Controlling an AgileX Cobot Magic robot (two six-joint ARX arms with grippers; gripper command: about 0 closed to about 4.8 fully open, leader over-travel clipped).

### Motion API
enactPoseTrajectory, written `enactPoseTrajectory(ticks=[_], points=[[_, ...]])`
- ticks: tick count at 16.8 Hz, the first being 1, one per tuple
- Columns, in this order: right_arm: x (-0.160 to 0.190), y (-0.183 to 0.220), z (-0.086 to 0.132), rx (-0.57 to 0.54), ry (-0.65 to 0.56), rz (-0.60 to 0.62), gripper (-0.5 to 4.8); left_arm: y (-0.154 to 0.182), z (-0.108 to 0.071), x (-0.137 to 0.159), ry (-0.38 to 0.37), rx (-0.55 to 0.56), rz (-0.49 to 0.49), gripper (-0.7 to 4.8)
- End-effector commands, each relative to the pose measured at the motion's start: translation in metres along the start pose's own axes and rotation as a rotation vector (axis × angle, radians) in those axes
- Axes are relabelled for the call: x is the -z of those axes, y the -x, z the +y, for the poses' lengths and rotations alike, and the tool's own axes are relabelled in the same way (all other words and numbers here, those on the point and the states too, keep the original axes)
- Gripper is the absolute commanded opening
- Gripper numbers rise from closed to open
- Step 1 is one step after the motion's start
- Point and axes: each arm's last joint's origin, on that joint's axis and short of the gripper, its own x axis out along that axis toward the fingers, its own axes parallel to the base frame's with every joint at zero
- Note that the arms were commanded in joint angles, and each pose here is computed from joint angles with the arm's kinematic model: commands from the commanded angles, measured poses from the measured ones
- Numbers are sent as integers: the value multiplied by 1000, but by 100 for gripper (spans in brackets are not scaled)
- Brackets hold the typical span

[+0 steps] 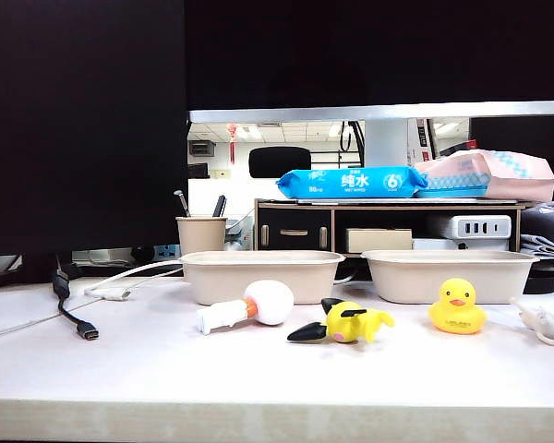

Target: Put the dolls with similar colors into the same paper box, while dolls with different colors go into separate paper boxes.

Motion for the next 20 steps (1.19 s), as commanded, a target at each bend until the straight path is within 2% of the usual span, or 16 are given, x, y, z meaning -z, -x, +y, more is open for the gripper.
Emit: enactPoseTrajectory(ticks=[1, 4, 5, 6, 8, 10, 12, 13, 14, 17, 20], points=[[-1, 0, 0, -2, -1, -14, -5, 0, -1, -1, -3, 15, -7, -6], [0, 0, 0, -5, -1, -14, -5, 0, -4, -1, -4, 39, -6, -6], [-1, 0, 0, -6, -1, -14, -5, 1, -10, 0, -4, 79, -5, -6], [0, 0, 0, -13, -3, -13, -5, 3, -19, 0, -5, 166, -2, -6], [0, 0, 3, -101, -107, -2, -5, 7, -32, 0, -7, 313, 4, -6], [-1, 0, 5, -179, -201, 12, -5, 6, -39, 5, -22, 378, 55, -6], [-2, 1, 8, -265, -263, 28, -5, 0, -44, 18, -70, 383, 212, -6], [-2, 1, 9, -304, -331, 46, -6, -3, -45, 27, -98, 377, 304, -6], [-3, 2, 10, -328, -389, 61, -6, -3, -44, 32, -109, 373, 352, -5], [-9, 3, 11, -357, -470, 87, -6, -2, -44, 30, -97, 383, 339, -5], [-56, 12, 15, -355, -425, -23, -6, -2, -44, 29, -94, 384, 329, -5]])
